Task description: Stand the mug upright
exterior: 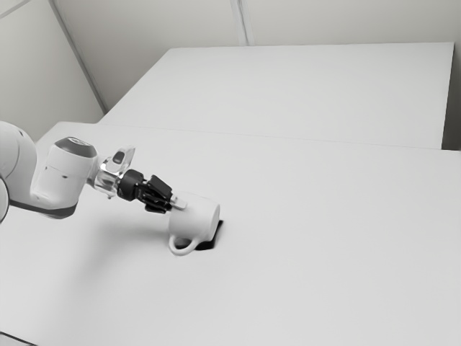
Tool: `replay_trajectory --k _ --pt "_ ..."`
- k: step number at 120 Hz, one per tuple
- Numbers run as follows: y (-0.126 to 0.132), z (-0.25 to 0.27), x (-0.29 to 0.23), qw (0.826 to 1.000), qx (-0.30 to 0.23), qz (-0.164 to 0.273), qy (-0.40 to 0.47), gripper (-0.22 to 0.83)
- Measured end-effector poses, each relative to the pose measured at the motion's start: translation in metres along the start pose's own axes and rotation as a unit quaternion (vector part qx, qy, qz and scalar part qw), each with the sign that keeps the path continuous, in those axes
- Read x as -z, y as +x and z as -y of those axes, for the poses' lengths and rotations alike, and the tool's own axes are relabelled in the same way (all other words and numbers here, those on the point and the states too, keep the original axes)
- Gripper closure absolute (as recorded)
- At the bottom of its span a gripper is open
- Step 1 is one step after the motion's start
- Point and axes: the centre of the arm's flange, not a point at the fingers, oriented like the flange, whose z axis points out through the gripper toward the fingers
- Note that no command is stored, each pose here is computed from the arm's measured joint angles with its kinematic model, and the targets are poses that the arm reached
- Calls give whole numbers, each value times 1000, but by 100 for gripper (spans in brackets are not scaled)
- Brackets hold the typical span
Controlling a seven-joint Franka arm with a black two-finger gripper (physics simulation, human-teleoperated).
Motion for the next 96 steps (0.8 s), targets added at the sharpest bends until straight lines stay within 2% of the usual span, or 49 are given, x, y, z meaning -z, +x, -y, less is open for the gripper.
replay_trajectory --k 24,45,63,80,96 --pt "1 -3 -4 1000 -5 -4 -8 74" --pt "5 -16 0 1000 -20 -15 0 77" --pt "18 -43 9 998 -42 -42 32 78" --pt "35 -80 18 988 -58 -79 115 79" --pt "42 -97 17 966 -50 -69 244 79"
